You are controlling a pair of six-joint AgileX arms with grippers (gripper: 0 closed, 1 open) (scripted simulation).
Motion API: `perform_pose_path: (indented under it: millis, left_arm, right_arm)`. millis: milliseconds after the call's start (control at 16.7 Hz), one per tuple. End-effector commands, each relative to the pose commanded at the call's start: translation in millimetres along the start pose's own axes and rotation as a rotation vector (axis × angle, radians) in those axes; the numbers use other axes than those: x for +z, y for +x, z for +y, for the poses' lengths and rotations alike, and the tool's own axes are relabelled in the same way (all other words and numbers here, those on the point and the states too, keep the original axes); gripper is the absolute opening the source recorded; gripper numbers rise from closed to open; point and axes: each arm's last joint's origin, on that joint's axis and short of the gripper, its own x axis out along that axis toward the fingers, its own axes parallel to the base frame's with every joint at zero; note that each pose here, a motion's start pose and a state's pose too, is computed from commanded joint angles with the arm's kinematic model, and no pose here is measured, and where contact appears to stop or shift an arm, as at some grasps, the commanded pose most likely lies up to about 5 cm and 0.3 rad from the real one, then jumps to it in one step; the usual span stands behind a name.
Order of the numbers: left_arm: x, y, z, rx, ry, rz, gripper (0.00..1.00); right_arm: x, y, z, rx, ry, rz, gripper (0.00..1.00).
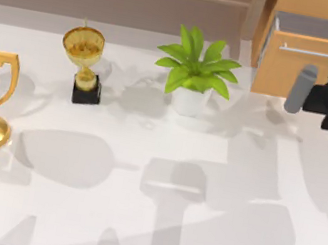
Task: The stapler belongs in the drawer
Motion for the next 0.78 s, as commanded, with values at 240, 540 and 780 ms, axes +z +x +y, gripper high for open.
perform_pose_path:
  millis: [240, 540, 780]
  left_arm:
    - [0.0, 0.0, 0.0, 0.0, 0.0, 0.0, 1.0]
    - [0.0, 0.0, 0.0, 0.0, 0.0, 0.0, 1.0]
    - [0.0, 0.0, 0.0, 0.0, 0.0, 0.0, 1.0]
  right_arm:
    - [1.6, 7.8, 2.5, 0.012, 0.001, -0.004, 0.0]
    - [3.5, 51.4, -5.1, -0.02, 0.006, -0.005, 0.0]
    - [1.4, 61.9, -0.5, 0.002, 0.002, -0.003, 0.0]
